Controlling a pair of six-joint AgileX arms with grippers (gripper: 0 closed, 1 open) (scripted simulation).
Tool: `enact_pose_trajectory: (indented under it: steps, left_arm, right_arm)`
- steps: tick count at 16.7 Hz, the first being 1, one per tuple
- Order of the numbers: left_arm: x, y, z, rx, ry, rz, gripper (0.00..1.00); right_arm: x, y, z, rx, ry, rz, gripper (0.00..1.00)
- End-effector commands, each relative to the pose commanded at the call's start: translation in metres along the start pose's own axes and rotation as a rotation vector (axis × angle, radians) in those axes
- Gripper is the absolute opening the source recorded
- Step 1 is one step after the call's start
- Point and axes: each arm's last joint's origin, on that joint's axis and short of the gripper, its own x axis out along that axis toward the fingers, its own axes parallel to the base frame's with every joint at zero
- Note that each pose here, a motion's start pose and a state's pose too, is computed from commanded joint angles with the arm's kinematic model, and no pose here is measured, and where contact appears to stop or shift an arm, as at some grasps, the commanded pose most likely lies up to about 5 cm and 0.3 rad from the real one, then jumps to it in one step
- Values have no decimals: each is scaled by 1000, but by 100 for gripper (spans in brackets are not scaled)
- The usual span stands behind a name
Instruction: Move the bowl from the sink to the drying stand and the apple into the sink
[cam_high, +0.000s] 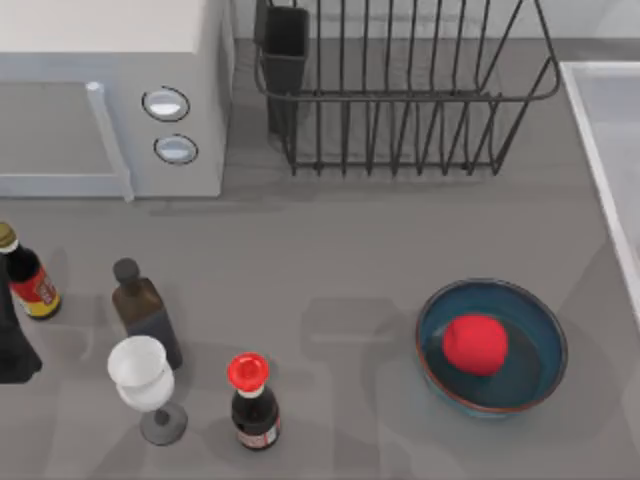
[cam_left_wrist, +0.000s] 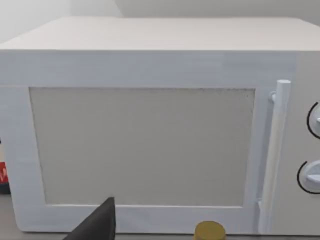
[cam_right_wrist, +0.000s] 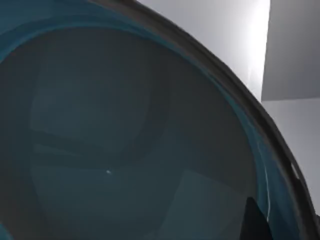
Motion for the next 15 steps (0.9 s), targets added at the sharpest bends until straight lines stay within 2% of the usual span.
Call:
enact_pose_trajectory:
  steps: [4, 9, 12, 15]
  left_arm:
    - [0, 0, 0, 0, 0, 0, 100]
    - [0, 0, 0, 0, 0, 0, 100]
    - [0, 0, 0, 0, 0, 0, 100]
    - [0, 0, 0, 0, 0, 0, 100]
  right_arm:
    - [-94, -23, -46, -3, -1, 1, 0]
    - [-227, -17, -154, -3, -24, -19, 0]
    - [-269, 1, -213, -2, -22, -20, 0]
    - [-286, 15, -248, -1, -14, -10, 0]
